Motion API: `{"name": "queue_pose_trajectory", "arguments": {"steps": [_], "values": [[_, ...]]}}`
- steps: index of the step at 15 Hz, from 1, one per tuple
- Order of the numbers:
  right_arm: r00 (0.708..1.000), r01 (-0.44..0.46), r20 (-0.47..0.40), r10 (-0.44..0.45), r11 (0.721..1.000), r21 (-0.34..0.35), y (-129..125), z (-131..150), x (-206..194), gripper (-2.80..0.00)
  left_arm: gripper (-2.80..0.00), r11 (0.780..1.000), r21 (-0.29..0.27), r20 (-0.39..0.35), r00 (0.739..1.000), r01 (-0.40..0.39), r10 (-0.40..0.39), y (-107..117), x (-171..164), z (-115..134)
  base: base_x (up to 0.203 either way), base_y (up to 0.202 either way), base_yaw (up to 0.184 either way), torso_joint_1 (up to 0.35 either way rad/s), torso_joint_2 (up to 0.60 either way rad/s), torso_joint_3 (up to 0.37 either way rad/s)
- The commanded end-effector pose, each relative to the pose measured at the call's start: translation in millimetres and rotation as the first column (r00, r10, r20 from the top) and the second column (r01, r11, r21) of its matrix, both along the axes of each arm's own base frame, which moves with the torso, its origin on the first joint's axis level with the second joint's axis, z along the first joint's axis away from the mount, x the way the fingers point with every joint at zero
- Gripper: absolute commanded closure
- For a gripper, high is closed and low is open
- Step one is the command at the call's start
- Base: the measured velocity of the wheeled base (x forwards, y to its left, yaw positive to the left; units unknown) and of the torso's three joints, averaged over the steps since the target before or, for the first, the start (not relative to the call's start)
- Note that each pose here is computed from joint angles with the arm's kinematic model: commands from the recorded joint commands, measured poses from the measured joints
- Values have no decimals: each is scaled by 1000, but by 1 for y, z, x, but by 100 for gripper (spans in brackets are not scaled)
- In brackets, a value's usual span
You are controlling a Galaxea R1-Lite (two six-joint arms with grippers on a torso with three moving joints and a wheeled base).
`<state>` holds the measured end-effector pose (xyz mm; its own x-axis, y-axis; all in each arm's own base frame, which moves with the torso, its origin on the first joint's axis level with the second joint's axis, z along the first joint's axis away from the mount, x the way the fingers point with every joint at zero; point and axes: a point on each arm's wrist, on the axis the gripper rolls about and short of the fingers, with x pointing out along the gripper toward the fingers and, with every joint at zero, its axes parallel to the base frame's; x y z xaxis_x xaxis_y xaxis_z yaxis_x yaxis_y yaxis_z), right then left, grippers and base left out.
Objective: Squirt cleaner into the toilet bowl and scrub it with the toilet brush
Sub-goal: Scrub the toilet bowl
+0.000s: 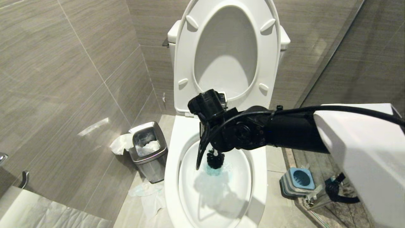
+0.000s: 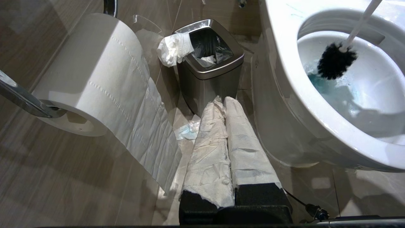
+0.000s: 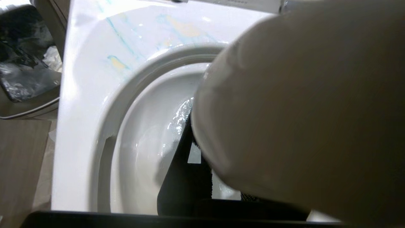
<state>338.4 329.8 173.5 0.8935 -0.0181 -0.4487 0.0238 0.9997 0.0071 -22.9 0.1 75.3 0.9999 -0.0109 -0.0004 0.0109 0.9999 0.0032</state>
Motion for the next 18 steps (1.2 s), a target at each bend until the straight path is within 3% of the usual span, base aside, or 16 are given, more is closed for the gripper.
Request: {"name": "queue_pose_trajectory", "arguments": {"steps": [1, 5, 8, 13, 16, 18], "values": [[999, 4, -32, -5, 999, -35, 8, -29, 7, 0, 0, 1000, 0, -1, 1000, 0, 0, 0, 0, 0, 0, 0, 0, 0, 0, 0], [999, 18, -43, -20, 999, -42, 12, -57, 19, 0, 0, 1000, 0, -1, 1000, 0, 0, 0, 0, 0, 0, 0, 0, 0, 0, 0], [999, 30, -34, -31, 999, -29, 7, -55, 25, 0, 0, 1000, 0, -1, 1000, 0, 0, 0, 0, 0, 0, 0, 0, 0, 0, 0], [1000, 5, 18, -6, 999, 38, -11, 7, -5, 0, 0, 1000, 0, -1, 1000, 0, 0, 0, 0, 0, 0, 0, 0, 0, 0, 0], [999, -15, 32, 14, 998, 54, -38, 44, -40, 0, 0, 1000, 0, -1, 1000, 0, 0, 0, 0, 0, 0, 0, 0, 0, 0, 0], [1000, -24, 17, 23, 999, 36, -60, 54, -66, 0, 0, 1000, 0, -1, 1000, 0, 0, 0, 0, 0, 0, 0, 0, 0, 0, 0]]}}
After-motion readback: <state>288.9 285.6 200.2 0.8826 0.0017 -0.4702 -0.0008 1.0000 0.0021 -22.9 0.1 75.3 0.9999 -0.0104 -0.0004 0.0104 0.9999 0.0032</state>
